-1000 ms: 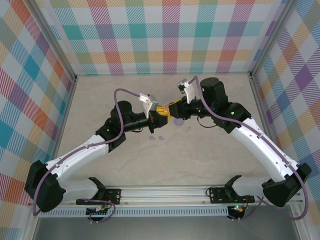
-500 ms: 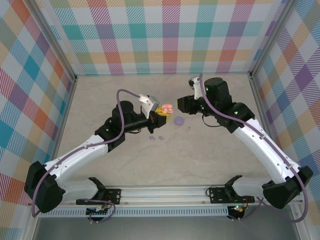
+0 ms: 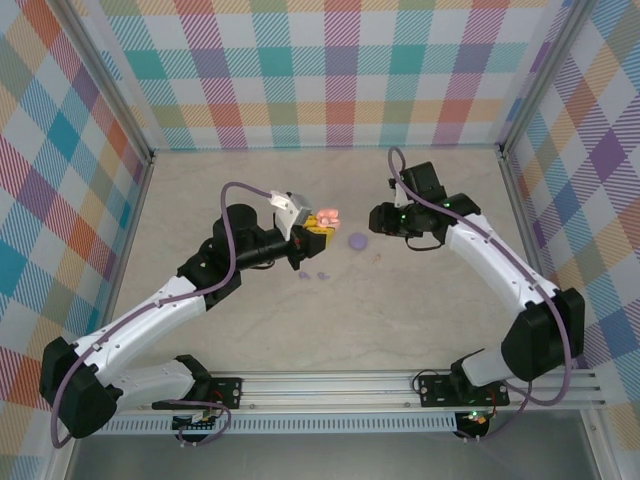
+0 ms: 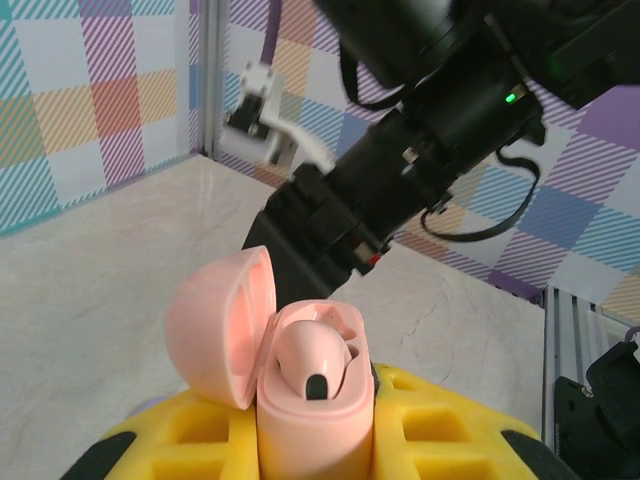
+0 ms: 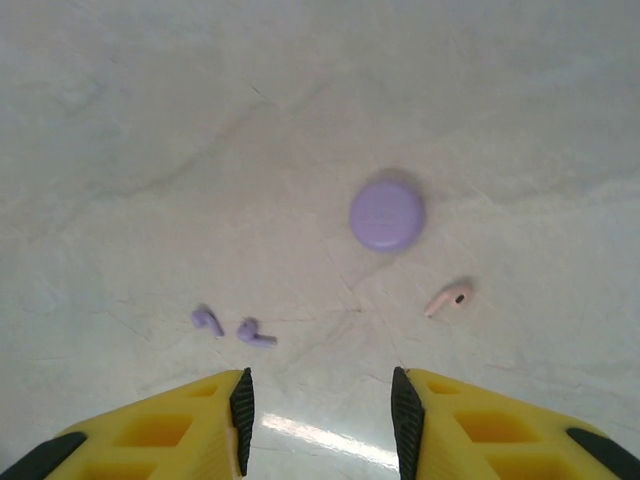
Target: Insert wireless bluetooth earbuds into charging case
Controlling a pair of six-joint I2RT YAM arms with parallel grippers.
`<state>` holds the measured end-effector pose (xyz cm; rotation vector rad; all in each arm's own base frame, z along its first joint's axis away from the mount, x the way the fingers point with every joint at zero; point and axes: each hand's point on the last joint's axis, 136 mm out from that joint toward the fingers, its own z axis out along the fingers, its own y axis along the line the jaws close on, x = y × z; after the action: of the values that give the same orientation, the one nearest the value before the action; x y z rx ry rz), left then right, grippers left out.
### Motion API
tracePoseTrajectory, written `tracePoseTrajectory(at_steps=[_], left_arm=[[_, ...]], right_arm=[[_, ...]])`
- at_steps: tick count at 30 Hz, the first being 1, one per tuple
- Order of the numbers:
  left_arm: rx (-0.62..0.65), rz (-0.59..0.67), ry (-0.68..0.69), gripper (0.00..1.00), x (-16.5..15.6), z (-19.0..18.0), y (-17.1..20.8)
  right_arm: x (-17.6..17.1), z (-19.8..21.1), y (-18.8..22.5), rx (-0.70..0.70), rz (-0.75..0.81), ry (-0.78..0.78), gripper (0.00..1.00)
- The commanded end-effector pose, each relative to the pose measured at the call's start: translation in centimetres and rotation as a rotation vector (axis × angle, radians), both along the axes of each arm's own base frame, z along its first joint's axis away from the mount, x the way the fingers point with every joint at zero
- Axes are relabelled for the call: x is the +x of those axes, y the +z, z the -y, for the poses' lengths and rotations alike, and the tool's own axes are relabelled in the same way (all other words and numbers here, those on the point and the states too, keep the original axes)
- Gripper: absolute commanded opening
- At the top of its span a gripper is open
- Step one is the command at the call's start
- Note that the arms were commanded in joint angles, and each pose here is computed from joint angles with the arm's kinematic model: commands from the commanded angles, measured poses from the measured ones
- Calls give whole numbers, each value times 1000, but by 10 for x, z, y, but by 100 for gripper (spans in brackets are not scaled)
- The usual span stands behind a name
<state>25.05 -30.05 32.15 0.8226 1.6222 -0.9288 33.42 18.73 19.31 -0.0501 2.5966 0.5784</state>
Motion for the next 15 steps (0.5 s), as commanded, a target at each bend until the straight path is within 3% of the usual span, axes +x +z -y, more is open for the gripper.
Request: tracePoseTrajectory(at_steps=[1, 8, 15], left_arm=[[-9, 43, -3, 1, -6, -1, 16], [-10, 44, -2, 1, -6, -1, 15], [-7, 42, 3, 1, -5, -2, 13]], right_arm=[[-7, 2, -32, 0, -125, -47, 43], [-11, -5, -84, 1, -281, -87, 43], [-14, -15, -111, 10, -369, -44, 41]])
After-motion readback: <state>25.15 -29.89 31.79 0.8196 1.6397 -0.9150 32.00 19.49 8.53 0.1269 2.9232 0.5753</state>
